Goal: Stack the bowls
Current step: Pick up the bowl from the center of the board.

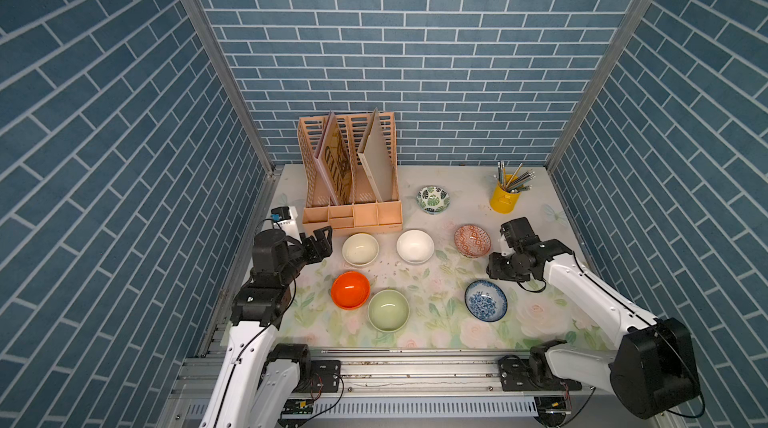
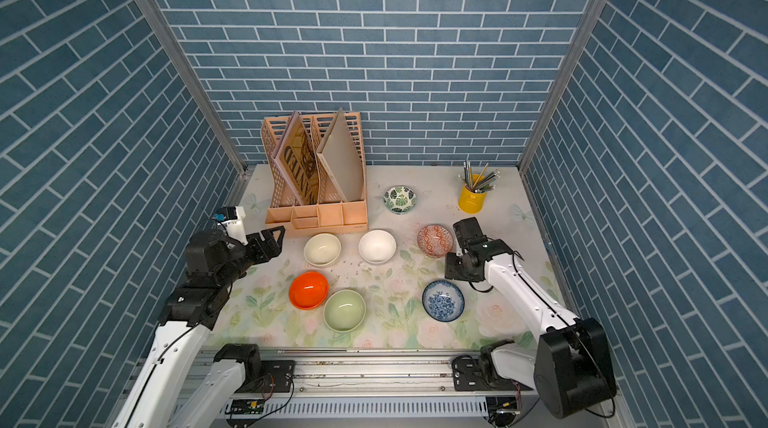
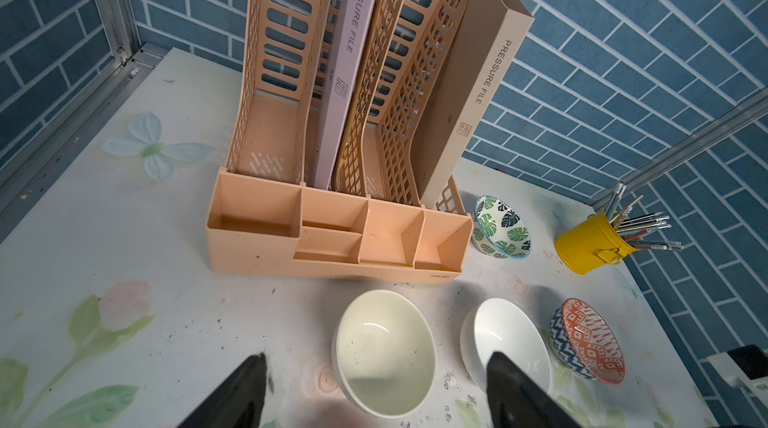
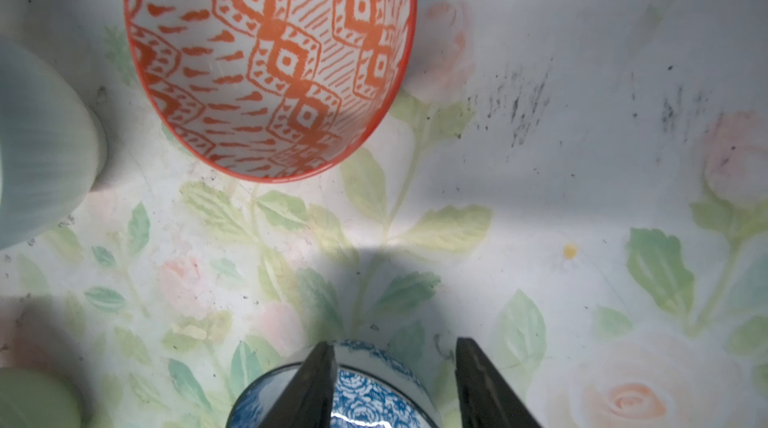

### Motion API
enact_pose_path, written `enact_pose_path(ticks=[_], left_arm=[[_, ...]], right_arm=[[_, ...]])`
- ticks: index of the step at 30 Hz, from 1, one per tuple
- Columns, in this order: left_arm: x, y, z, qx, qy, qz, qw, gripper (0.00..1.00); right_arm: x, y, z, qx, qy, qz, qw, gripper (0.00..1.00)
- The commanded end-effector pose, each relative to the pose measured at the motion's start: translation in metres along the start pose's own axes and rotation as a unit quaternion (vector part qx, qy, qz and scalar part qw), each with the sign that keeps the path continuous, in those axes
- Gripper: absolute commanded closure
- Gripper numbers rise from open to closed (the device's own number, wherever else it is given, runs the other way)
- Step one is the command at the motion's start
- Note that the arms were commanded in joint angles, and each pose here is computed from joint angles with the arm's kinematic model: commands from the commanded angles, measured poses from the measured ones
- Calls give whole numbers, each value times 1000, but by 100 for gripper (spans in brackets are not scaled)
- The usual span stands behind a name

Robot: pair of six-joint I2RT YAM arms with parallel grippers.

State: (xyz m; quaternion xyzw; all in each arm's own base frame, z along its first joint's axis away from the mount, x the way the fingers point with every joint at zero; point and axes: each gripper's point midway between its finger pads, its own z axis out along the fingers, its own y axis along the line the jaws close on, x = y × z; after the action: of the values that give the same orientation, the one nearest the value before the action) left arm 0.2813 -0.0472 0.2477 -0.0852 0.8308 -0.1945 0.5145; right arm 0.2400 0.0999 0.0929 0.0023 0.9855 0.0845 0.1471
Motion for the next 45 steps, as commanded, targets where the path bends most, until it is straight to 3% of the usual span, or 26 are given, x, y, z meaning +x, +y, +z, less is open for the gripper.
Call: enact_pose_path(ticks=[1,5,18,26,34,45], left_arm=[[5,-4,-1,10,5,10,1000,14],[5,-5,-2,11,5,11,1000,14],[9,-9,1,21,16,13,1000,14],[9,-11,0,25,15,15,999,14],[9,-12,-1,27,12,16,999,14],[9,-13,-1,29,12,18,999,14]], right_arm=[[5,-1,-17,14,21,1,1000,50],[6,2,-26,13,30,-8,999,55],[26,15,-3,-11,89,-36,995,58],[33,10,6,14,111,-47,993,63],[31,9,0,57,122,-87,987,58],[26,-3,7,99,121,-92,983,58]])
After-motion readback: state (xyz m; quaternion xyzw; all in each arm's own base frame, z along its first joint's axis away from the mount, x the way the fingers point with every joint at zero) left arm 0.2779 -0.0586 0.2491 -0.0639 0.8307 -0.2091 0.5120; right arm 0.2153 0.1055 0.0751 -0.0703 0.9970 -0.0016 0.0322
